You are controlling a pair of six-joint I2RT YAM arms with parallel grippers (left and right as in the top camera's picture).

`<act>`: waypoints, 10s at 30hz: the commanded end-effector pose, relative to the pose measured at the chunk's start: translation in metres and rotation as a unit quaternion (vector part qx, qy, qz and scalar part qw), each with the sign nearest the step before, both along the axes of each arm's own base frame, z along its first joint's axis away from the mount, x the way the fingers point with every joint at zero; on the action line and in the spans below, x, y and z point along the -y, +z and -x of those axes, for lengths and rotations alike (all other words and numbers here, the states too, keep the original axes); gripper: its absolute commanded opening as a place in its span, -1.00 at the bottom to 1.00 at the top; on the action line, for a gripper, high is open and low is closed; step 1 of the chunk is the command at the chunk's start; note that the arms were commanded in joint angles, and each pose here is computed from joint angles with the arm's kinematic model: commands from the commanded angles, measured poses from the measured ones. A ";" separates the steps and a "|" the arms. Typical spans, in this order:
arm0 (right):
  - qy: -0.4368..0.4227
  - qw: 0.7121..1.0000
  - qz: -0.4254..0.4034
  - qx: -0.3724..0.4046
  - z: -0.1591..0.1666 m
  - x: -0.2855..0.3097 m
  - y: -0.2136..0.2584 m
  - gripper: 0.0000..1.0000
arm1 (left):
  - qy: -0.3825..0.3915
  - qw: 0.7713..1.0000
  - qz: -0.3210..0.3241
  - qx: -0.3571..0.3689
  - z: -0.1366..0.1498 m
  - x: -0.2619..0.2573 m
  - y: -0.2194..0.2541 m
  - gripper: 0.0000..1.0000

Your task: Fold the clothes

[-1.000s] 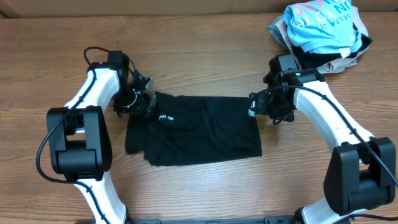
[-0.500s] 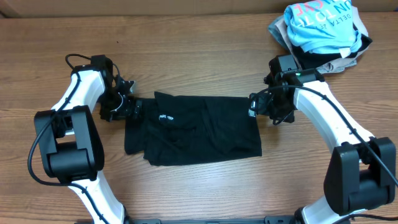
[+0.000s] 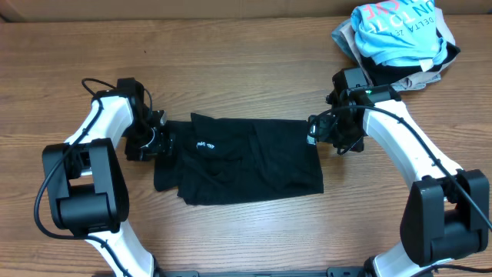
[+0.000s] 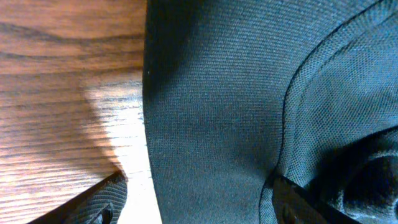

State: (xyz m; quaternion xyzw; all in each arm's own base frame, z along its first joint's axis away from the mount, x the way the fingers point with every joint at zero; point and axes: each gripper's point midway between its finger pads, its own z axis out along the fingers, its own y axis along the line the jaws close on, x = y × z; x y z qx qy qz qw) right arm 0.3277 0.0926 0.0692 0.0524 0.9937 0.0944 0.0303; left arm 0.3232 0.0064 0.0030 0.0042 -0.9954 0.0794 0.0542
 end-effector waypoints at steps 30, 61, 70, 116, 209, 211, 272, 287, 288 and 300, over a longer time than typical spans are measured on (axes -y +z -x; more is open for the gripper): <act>0.001 0.999 -0.032 0.019 -0.004 -0.010 0.012 0.48 | -0.028 0.991 -0.030 0.125 -0.056 -0.033 0.140 -0.92; -0.129 0.988 -0.047 0.072 -0.034 0.081 0.116 0.43 | -0.213 0.949 0.115 0.201 -0.049 0.193 0.214 -0.92; -0.159 0.983 -0.042 0.077 -0.034 0.112 0.116 0.44 | -0.266 0.925 0.147 0.230 -0.039 0.256 0.219 -0.92; -0.136 0.983 -0.084 0.086 -0.040 0.085 0.121 0.44 | -0.191 0.899 0.210 0.334 -0.117 0.283 0.277 1.00; -0.011 0.993 -0.108 0.040 0.002 -0.058 0.038 0.71 | -0.182 0.952 0.074 0.236 -0.116 0.155 0.221 1.00; -0.046 0.992 -0.109 0.050 -0.010 -0.040 0.040 0.72 | -0.218 0.952 0.084 0.196 -0.097 0.172 0.202 1.00; -0.189 0.973 -0.135 -0.016 -0.003 -0.145 -0.005 0.82 | -0.024 0.996 -0.037 0.074 -0.078 0.076 0.034 0.99; -0.161 0.976 -0.145 -0.008 -0.014 -0.176 -0.043 0.32 | -0.030 0.980 -0.031 0.192 -0.134 0.077 0.170 1.00; -0.161 0.976 -0.145 -0.008 -0.016 -0.177 -0.048 0.31 | -0.030 0.980 -0.031 0.195 -0.135 0.077 0.171 1.00; -0.223 0.961 -0.146 0.069 -0.085 -0.118 -0.056 0.27 | -0.028 0.979 -0.040 0.197 -0.136 0.074 0.171 1.00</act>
